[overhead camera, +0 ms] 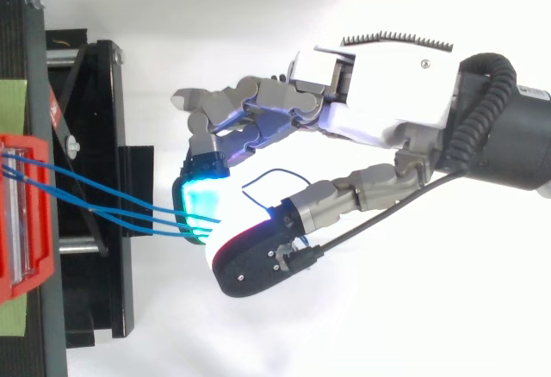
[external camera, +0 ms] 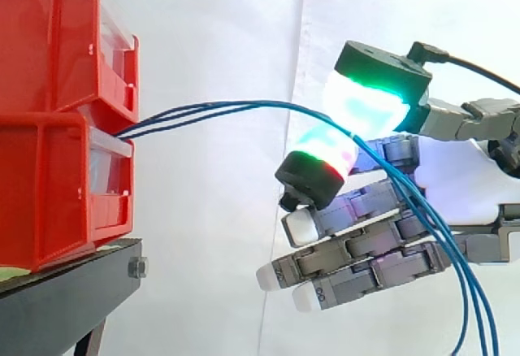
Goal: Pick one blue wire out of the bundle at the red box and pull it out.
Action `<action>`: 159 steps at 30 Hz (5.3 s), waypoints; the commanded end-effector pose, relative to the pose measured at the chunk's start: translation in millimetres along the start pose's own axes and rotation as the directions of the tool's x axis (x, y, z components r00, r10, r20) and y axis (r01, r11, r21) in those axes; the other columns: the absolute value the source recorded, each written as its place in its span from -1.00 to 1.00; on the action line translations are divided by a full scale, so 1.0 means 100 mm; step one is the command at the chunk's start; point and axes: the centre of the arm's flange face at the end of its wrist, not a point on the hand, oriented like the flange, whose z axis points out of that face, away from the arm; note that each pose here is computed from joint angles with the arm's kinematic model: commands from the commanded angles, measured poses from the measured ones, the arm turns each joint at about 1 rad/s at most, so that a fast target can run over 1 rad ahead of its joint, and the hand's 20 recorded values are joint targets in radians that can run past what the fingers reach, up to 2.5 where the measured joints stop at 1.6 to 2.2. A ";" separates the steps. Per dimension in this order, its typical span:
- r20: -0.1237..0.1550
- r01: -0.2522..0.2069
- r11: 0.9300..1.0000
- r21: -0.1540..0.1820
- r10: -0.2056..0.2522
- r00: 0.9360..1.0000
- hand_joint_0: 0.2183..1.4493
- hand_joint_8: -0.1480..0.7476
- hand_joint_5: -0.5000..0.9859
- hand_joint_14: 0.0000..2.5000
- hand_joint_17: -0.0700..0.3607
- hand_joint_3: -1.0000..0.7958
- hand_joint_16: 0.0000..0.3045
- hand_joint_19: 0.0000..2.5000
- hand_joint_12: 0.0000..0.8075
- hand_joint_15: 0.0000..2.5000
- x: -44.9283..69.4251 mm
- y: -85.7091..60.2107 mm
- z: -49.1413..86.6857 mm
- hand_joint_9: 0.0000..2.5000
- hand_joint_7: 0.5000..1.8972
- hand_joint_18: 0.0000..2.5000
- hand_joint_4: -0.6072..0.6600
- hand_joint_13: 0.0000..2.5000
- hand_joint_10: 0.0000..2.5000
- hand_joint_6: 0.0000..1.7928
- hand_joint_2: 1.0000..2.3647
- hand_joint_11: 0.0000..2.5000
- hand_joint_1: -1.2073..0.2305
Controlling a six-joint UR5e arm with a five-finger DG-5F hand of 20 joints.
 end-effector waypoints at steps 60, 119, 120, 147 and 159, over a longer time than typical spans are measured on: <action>-0.005 0.002 1.000 -0.002 -0.002 1.000 -0.53 -0.14 -0.45 -1.00 -0.08 0.01 -0.62 -0.76 -0.08 -0.99 0.02 0.00 0.00 -0.37 0.05 -1.00 0.25 -1.00 -0.98 -0.20 -0.97 -0.50 -0.16; -0.008 0.007 1.000 -0.006 -0.007 1.000 -0.37 -0.12 -0.51 -1.00 -0.08 0.05 -0.63 -0.78 -0.07 -1.00 0.04 0.00 0.00 -0.48 0.05 -1.00 0.43 -1.00 -0.98 -0.27 -0.96 -0.46 -0.38; -0.008 0.007 1.000 -0.006 -0.007 1.000 -0.39 -0.11 -0.53 -1.00 -0.08 0.05 -0.63 -0.78 -0.07 -1.00 0.04 0.00 0.00 -0.46 -0.07 -1.00 0.47 -1.00 -0.98 -0.21 -0.96 -0.43 -0.39; -0.008 0.007 1.000 -0.006 -0.007 1.000 -0.49 -0.26 -0.29 -1.00 -0.15 -0.39 -0.67 -0.79 -0.14 -1.00 0.04 0.00 0.00 -0.16 0.51 -1.00 0.30 -0.87 -0.98 -0.41 -0.99 -0.64 -0.15; -0.008 0.007 1.000 -0.006 -0.007 1.000 -0.59 -0.15 -0.33 -1.00 -0.12 -0.44 -0.65 -0.79 -0.05 -0.96 0.04 0.00 0.00 -0.11 0.17 -1.00 0.17 -0.83 -0.98 -0.25 -1.00 -0.50 -0.21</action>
